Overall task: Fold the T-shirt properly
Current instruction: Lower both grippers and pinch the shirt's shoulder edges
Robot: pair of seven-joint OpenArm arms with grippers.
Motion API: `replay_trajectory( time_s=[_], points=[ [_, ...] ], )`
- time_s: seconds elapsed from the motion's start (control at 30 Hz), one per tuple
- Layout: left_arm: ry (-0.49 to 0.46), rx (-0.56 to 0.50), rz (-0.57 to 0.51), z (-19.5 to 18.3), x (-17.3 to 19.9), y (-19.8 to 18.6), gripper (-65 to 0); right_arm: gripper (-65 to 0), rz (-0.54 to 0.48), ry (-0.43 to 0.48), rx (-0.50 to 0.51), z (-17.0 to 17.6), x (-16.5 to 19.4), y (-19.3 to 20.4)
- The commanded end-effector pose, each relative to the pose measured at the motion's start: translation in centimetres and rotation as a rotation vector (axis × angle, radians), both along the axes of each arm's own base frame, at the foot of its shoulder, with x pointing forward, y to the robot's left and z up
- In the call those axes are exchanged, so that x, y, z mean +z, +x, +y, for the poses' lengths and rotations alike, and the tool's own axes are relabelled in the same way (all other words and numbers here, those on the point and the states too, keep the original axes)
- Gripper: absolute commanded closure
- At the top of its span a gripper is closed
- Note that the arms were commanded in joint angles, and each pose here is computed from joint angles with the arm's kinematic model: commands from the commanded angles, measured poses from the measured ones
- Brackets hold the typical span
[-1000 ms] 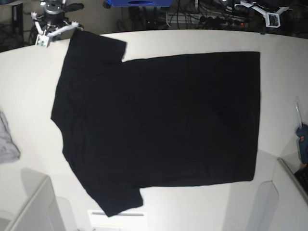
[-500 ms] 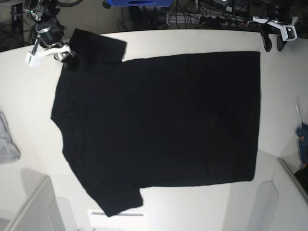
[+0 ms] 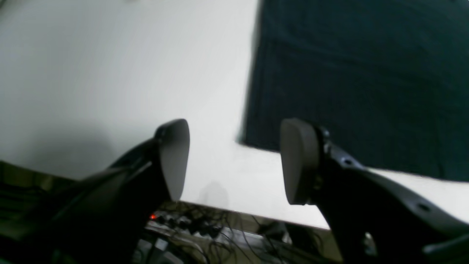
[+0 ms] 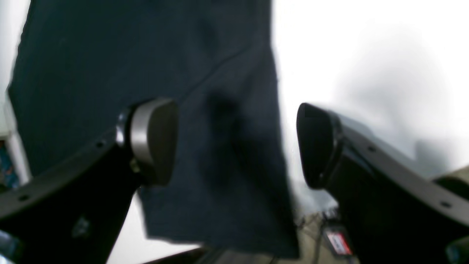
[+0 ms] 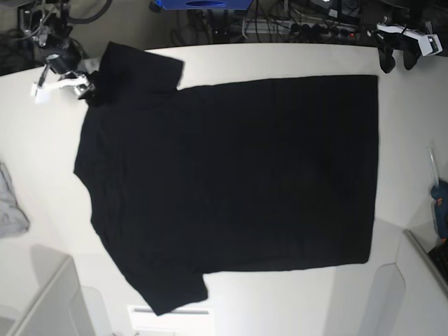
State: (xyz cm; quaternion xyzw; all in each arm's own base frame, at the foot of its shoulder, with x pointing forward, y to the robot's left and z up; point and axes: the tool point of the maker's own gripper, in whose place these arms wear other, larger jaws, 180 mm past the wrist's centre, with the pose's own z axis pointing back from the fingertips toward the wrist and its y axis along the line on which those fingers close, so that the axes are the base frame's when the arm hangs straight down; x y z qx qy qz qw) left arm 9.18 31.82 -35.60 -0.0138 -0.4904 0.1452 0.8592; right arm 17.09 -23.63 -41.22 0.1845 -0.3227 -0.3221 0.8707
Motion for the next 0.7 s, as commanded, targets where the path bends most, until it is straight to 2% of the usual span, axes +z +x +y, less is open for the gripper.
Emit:
replay_trajectory(
  time_s=[0.0,0.17,0.27,0.43,0.57,0.67],
  points=[
    [-0.001,-0.013,-0.027,0.0,0.7,0.1,-37.5,-47.3,-0.022,-0.016,0.006,-0.7,0.6,0.4],
    [-0.011,-0.019,-0.023,-0.2,0.6,0.0,-37.5,-47.3,0.016,-0.003,-0.010,-1.1,-0.9,-0.1],
    [-0.044,-0.023,0.014,-0.5,-0.3,0.6,-37.5,-47.1,0.003,0.016,0.034,-0.3,-1.4,-0.4],
    [-0.112,0.034,0.066,0.9,-0.6,1.0,-37.5,-36.9,-0.007,0.051,0.086,1.5,-1.8,-1.7],
    [-0.126,0.035,0.061,0.9,-0.5,1.6,-37.5,-36.6,0.013,0.069,0.106,2.5,-2.4,-2.3],
    [-0.128,0.035,0.052,0.8,-0.5,2.0,-37.5,-36.6,0.044,0.050,0.146,3.3,-3.2,-2.9]
  ],
)
